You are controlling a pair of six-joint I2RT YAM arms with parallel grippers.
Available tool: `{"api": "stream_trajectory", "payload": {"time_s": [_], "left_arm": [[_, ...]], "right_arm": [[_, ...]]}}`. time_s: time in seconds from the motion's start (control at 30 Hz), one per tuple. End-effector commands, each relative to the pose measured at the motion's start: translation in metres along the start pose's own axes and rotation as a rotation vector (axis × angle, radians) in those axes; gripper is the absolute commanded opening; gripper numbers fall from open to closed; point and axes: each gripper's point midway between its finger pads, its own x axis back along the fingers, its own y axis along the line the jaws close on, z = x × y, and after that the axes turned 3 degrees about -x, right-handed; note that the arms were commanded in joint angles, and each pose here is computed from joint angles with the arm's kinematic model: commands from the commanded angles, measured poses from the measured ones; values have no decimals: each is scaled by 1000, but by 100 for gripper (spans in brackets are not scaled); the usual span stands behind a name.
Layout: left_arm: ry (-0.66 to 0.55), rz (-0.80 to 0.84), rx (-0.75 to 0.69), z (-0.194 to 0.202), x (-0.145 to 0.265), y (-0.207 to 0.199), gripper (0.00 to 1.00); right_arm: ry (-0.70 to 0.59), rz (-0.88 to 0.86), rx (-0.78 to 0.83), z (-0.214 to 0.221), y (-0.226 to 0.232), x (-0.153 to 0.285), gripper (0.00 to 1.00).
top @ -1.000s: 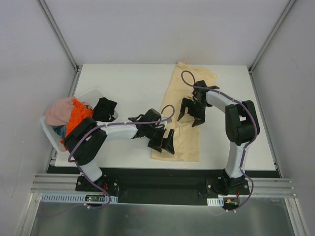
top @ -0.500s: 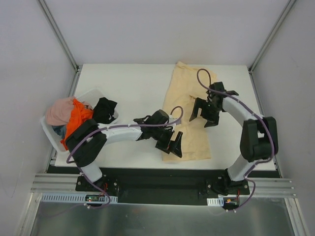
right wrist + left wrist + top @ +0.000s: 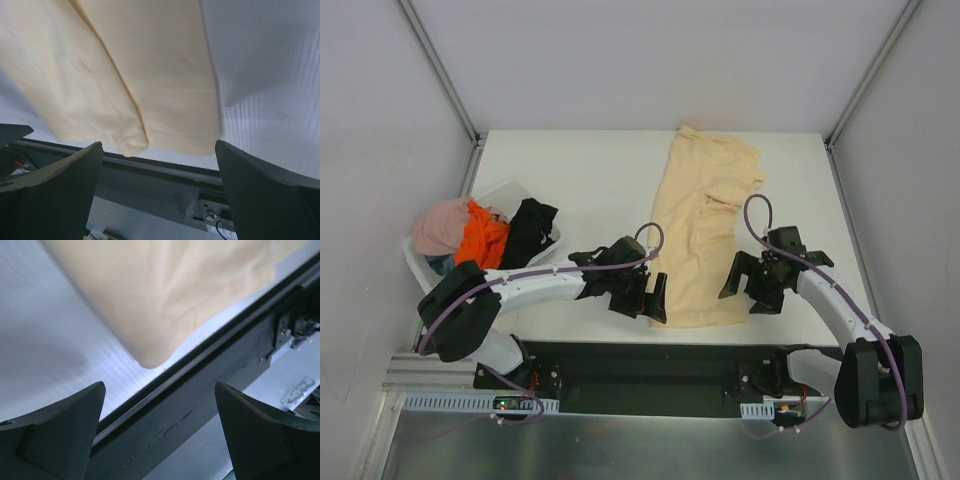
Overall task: Fold and stack the t-shirts
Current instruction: Rotate the tshirt 90 degrees, then grab the bottom of the folded rectangular tshirt with both arms
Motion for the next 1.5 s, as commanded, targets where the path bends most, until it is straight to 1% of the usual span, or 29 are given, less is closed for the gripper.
{"api": "stream_trajectory", "payload": {"time_s": [0.0,0.03,0.17,0.23,0.27,0.3,0.37,0.4,0.47,0.5,0.53,0.57,0.63,0.73,0.77,0.83,0.87,0.93,0.97,1.0,1.07,1.13,1.17,1.2,1.27,1.3,1.37,1.43,1.47], "left_arm": [[1,-81,87,-8,-10,9,88],[21,-79,96,-5,-13,9,85],[88,-83,131,3,-27,12,72],[112,-94,142,6,-33,15,68],[116,-93,144,6,-35,15,63],[123,-96,151,6,-37,15,55],[134,-97,160,7,-39,16,42],[138,-100,162,7,-41,17,28],[139,-100,164,8,-41,17,13],[136,-104,167,8,-40,17,2],[133,-107,168,8,-39,18,0],[134,-109,170,10,-38,19,0],[123,-118,171,9,-36,20,0],[126,-125,175,13,-34,23,0],[130,-127,177,14,-35,23,0],[137,-123,178,15,-35,23,0],[144,-122,178,16,-35,23,0],[142,-117,174,16,-34,22,0],[142,-115,174,16,-34,22,0],[142,-112,167,16,-33,22,0],[140,-105,161,17,-31,20,0],[144,-92,160,19,-28,18,0],[143,-85,161,23,-24,18,0],[142,-81,165,25,-22,17,0],[136,-68,161,31,-15,16,0],[137,-63,155,34,-13,15,0],[143,-37,143,44,-6,11,0],[164,-4,129,54,-1,4,0],[164,14,129,59,4,1,0]], "right_arm": [[-34,12,-17,9,-5,14,99],[-54,39,-15,9,-11,16,99],[-55,102,-24,19,-28,15,99],[-48,106,-32,23,-32,12,99],[-42,102,-34,24,-32,10,97],[-40,96,-36,25,-32,7,97],[-19,81,-37,28,-30,3,96],[-16,81,-41,28,-31,0,94],[3,98,-49,30,-35,-4,90],[6,104,-47,30,-36,-5,88],[1,113,-49,29,-38,-6,85],[-3,114,-45,27,-38,-7,81],[-7,115,-49,23,-38,-9,79],[9,110,-53,20,-37,-14,70],[11,99,-50,19,-35,-16,63],[42,88,-53,22,-34,-21,57],[50,93,-51,22,-35,-22,50],[78,106,-54,27,-38,-24,41],[85,105,-58,29,-39,-25,34],[99,104,-60,34,-40,-26,29],[117,48,-61,39,-31,-22,15],[146,-7,-67,52,-22,-12,8],[178,0,-84,63,-23,-6,5],[162,-15,-79,67,-21,1,1],[204,10,-97,87,-28,9,1],[177,1,-119,91,-27,11,1],[238,-13,-124,115,-27,11,1],[260,-33,-142,130,-24,16,1],[288,-11,-162,141,-29,21,1]]}}
